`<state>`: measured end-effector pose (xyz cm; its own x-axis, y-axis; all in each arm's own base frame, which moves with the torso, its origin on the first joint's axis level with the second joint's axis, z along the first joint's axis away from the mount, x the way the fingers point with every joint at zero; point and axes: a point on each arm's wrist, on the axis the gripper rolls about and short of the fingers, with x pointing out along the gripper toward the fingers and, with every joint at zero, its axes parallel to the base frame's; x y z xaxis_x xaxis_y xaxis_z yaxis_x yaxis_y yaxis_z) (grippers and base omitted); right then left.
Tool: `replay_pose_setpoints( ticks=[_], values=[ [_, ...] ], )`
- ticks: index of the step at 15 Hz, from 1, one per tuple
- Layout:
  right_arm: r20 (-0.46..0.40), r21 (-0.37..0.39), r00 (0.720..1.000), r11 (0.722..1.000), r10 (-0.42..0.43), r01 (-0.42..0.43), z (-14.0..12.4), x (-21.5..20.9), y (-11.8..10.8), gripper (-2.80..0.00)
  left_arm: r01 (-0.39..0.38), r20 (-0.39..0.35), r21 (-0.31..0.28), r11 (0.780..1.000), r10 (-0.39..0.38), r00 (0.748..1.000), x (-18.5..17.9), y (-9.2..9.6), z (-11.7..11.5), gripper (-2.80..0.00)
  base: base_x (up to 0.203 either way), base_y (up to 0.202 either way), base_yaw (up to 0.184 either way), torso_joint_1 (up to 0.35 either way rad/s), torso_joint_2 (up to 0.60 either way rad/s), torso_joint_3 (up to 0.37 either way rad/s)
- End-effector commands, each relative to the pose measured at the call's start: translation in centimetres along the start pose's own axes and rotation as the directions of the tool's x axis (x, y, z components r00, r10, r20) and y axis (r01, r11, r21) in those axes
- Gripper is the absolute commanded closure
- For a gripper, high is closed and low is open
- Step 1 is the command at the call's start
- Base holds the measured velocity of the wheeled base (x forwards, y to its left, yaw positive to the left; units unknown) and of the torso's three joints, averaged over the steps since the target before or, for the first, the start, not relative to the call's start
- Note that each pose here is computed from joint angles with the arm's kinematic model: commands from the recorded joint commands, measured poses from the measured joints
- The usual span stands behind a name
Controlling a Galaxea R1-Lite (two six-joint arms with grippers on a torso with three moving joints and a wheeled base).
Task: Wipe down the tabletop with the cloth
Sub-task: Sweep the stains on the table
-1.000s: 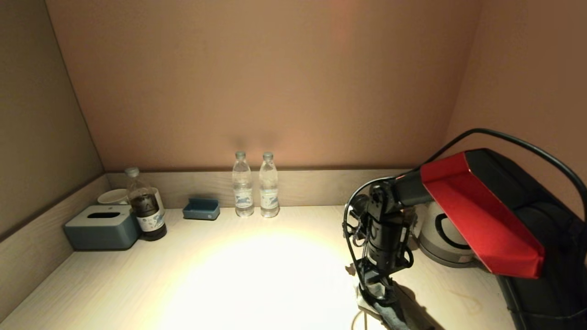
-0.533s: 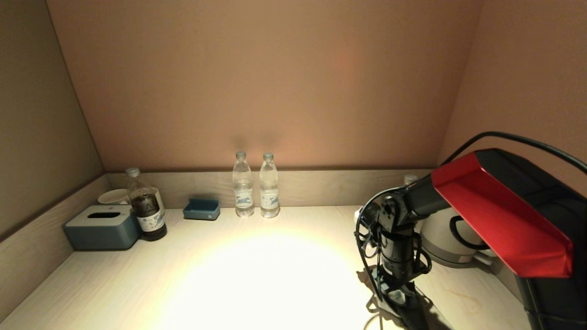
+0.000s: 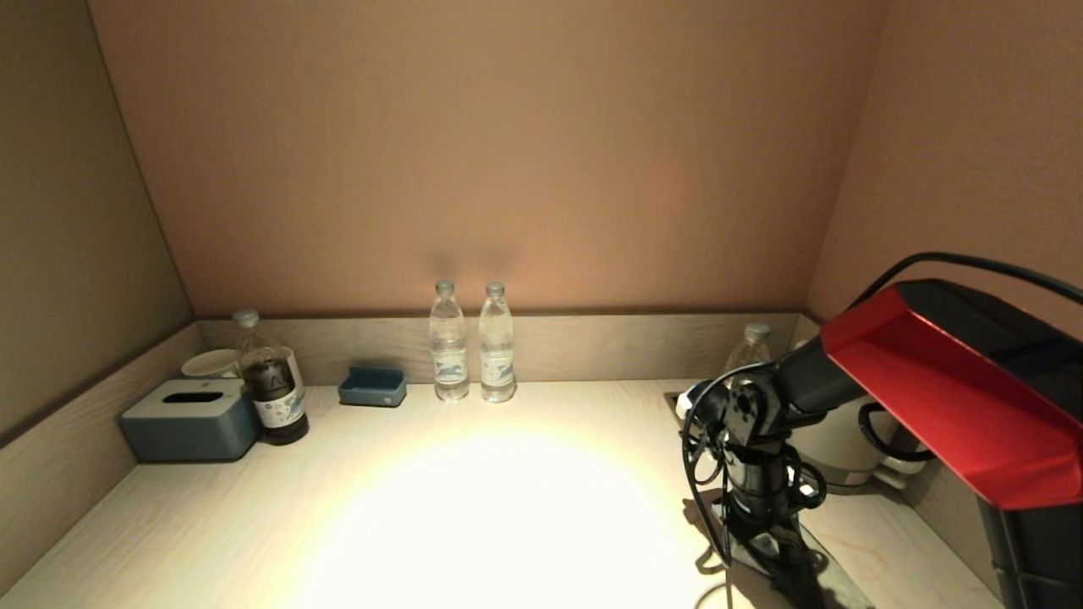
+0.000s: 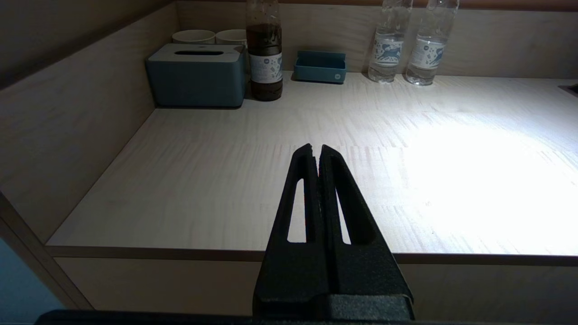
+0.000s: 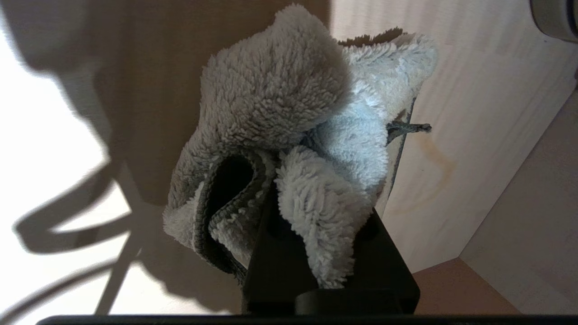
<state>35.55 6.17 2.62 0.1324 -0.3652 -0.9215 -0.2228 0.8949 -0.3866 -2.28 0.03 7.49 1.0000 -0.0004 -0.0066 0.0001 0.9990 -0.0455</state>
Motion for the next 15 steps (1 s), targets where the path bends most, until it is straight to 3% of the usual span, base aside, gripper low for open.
replay_pose_setpoints(
  ticks=[1, 5, 9, 15],
  values=[
    [0.031, 0.042, 0.999, 0.999, -0.015, 0.013, -0.1, 0.9, -0.7, 0.00, 0.000, 0.000, 0.000, 1.000, 0.000, 1.000, 0.0, 0.0, 0.0, 0.00, 0.000, 0.000, 0.000, 0.000, 0.00, 0.000],
    [0.032, 0.142, 0.999, 0.990, -0.027, 0.022, -1.9, 2.9, -3.8, 0.00, 0.000, 0.000, 0.000, 1.000, 0.000, 1.000, 0.0, 0.0, 0.0, 0.00, 0.000, 0.000, 0.000, 0.000, 0.00, 0.000],
    [0.055, 0.216, 0.998, 0.976, -0.043, 0.030, -2.7, 4.2, -5.4, 0.00, 0.000, 0.000, 0.000, 1.000, 0.000, 1.000, 0.0, 0.0, 0.0, 0.00, 0.000, 0.000, 0.000, 0.000, 0.00, 0.000],
    [0.057, 0.267, 0.997, 0.963, -0.058, 0.041, -2.8, 5.3, -7.8, 0.00, 0.000, -0.001, 0.000, 1.000, 0.000, 1.000, 0.0, 0.0, 0.0, 0.00, 0.000, 0.000, 0.000, 0.000, 0.00, 0.000]
  ],
)
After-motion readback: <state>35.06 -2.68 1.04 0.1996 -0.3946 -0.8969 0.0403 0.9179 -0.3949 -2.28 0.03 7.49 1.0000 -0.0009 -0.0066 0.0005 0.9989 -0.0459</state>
